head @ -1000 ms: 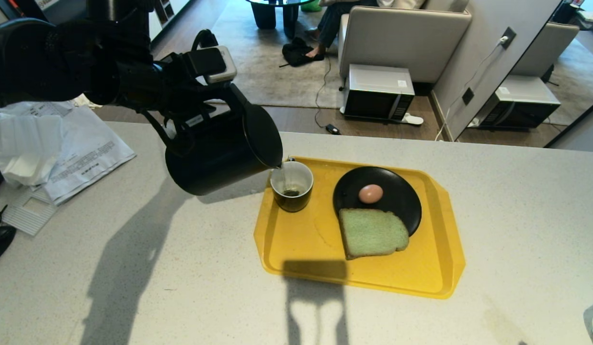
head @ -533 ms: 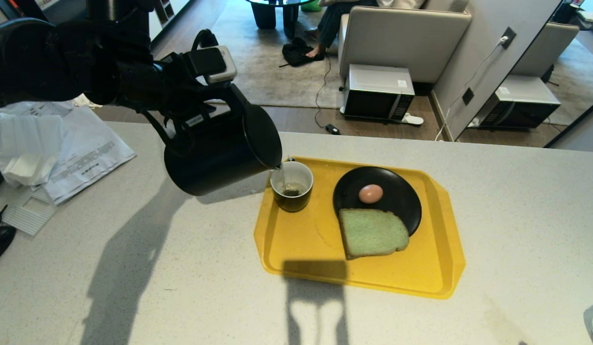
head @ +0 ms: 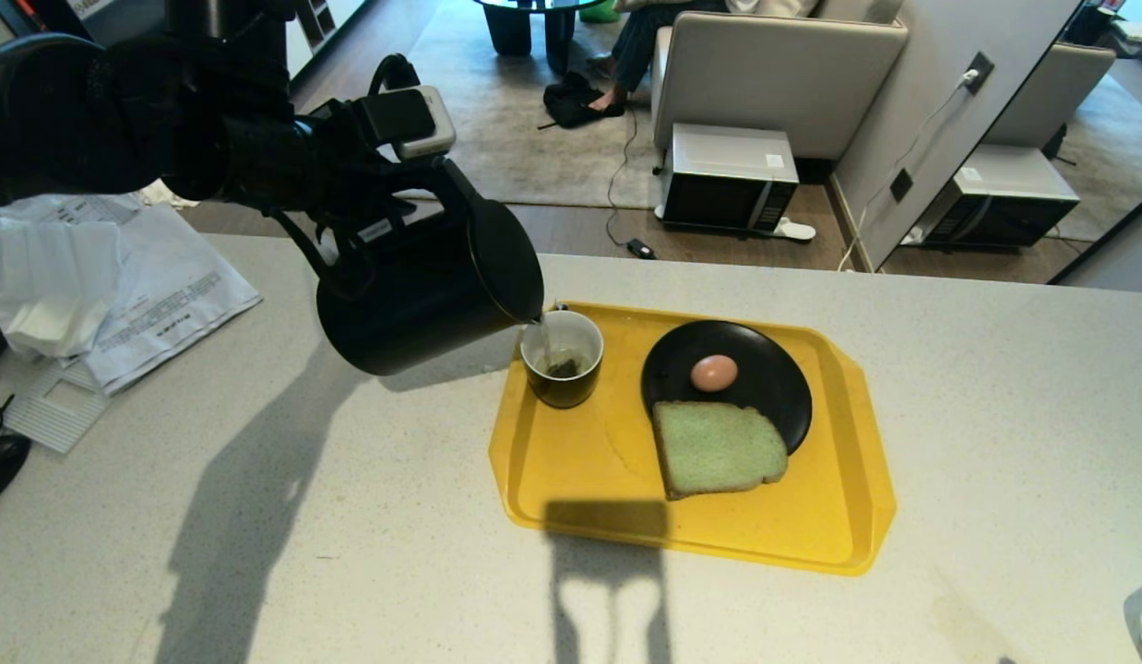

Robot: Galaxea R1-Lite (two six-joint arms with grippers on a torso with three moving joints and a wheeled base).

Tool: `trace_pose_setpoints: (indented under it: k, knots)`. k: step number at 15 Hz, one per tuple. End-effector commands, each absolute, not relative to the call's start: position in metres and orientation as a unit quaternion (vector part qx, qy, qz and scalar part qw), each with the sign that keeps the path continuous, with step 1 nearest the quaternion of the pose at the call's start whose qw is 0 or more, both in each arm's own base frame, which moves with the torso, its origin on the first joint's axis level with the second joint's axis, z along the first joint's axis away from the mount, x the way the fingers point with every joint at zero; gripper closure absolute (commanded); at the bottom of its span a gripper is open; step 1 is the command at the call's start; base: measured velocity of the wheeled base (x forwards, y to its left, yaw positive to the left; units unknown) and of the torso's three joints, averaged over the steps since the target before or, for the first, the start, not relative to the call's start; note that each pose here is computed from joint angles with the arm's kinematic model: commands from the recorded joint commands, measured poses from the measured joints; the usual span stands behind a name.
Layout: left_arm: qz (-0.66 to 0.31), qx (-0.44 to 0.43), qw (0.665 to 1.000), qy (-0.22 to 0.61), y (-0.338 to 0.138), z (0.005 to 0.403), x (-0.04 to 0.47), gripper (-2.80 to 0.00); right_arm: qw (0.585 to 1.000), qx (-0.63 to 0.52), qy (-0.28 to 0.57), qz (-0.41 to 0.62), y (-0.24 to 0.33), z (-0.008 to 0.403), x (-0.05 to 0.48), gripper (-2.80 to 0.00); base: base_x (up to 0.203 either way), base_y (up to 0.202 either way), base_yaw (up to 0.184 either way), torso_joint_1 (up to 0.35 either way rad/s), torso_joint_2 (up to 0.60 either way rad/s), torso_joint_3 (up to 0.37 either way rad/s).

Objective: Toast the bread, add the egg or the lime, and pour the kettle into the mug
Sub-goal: Pour water into a cup

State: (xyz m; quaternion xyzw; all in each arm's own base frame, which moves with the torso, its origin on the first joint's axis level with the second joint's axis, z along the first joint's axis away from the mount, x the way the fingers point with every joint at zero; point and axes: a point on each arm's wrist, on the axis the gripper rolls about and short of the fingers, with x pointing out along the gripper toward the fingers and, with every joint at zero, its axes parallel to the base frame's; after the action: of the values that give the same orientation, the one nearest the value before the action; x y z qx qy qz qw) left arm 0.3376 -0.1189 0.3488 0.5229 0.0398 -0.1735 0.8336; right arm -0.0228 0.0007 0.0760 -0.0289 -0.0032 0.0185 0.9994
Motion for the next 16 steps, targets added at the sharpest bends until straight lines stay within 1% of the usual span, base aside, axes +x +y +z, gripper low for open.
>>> trace_pose_setpoints:
  k: [1,6,8,13,16]
  knots:
    - [-0.176,0.521,0.835,0.038,-0.118,0.35,0.336,0.0,0.999,-0.029,-0.003,0.019,0.001,0.076,-0.023,0.0,0.0,0.0,0.0,0.0,0.0,0.0]
    - [-0.188,0.489,0.851,0.018,-0.115,0.365,0.317,0.0,0.999,-0.029,-0.002,0.019,0.001,0.076,-0.023,0.0,0.0,0.0,0.0,0.0,0.0,0.0]
    - [-0.193,0.468,0.862,0.026,-0.111,0.37,0.306,0.0,0.999,-0.029,-0.002,0.019,0.001,0.076,-0.023,0.0,0.0,0.0,0.0,0.0,0.0,0.0]
    - [-0.224,0.366,0.903,0.028,-0.104,0.378,0.286,0.0,0.999,-0.029,-0.002,0.019,0.001,0.076,-0.023,0.0,0.0,0.0,0.0,0.0,0.0,0.0]
    - [-0.226,0.304,0.925,0.035,-0.095,0.379,0.271,0.0,0.999,-0.029,-0.003,0.019,0.001,0.076,-0.023,0.0,0.0,0.0,0.0,0.0,0.0,0.0]
